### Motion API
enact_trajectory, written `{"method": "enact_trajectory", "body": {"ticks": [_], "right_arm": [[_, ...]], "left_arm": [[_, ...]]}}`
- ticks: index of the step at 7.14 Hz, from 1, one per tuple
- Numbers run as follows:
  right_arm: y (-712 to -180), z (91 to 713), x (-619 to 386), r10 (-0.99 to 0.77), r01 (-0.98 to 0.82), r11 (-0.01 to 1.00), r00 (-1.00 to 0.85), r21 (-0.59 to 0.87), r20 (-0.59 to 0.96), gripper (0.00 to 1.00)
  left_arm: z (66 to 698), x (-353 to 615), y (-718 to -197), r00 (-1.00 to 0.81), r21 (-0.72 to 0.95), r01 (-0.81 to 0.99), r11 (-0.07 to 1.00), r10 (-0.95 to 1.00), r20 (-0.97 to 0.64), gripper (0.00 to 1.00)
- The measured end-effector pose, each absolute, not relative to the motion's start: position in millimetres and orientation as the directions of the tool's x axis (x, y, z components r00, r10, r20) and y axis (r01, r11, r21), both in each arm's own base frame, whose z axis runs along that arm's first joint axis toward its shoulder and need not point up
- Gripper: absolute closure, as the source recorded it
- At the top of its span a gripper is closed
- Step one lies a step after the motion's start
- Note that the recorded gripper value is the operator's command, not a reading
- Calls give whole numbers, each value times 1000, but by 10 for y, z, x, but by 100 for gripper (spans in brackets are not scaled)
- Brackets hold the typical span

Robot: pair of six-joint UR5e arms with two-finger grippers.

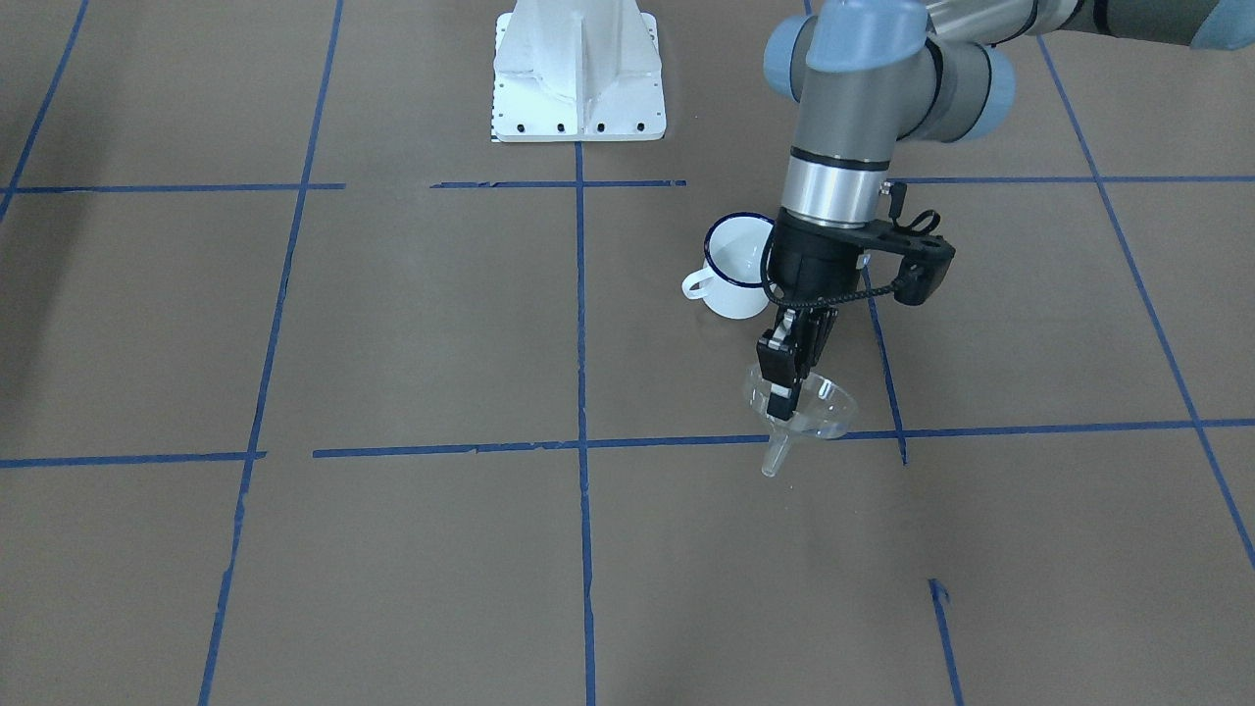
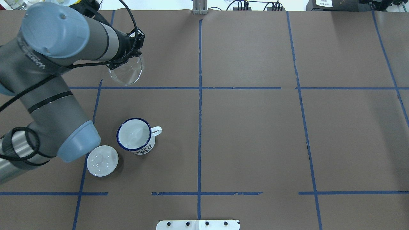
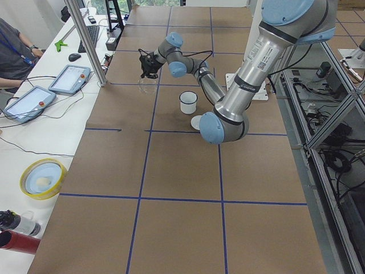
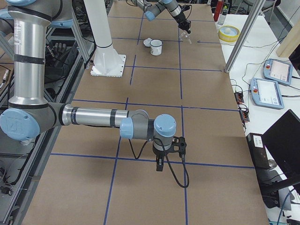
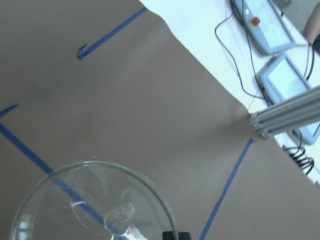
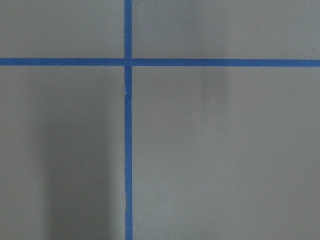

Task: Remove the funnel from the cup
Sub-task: 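Carry the funnel farther from the robot and set it on the table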

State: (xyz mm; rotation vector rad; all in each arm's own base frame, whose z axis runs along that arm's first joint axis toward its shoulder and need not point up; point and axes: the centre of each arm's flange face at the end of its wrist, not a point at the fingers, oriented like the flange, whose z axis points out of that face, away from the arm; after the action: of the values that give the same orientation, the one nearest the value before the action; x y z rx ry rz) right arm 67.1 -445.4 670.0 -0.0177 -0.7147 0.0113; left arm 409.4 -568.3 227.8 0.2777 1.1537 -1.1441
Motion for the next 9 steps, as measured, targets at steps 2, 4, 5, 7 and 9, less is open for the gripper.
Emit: {"method": "enact_trajectory", "body": {"ticks": [2, 4, 5, 7, 9], "right_arm": [[-4454, 6700, 672, 16, -4, 1000, 755, -20, 655, 0], [-4454, 6700, 672, 16, -4, 1000, 755, -20, 655, 0], [-4454, 6700, 672, 16, -4, 1000, 755, -20, 655, 0], [-4454, 6700, 672, 16, -4, 1000, 755, -20, 655, 0], [-4454, 6700, 672, 16, -4, 1000, 755, -20, 655, 0]], "left_arm": [[2838, 4423, -6110, -149, -368, 868, 334, -531, -834, 100], [3067, 4656, -6299, -183, -366, 882, 297, -499, -847, 100], [3135, 4728, -6333, -187, -362, 886, 288, -492, -850, 90], [3188, 4813, -6314, -180, -356, 888, 291, -491, -852, 45], [3208, 4871, -6264, -168, -348, 888, 301, -492, -854, 0]]}}
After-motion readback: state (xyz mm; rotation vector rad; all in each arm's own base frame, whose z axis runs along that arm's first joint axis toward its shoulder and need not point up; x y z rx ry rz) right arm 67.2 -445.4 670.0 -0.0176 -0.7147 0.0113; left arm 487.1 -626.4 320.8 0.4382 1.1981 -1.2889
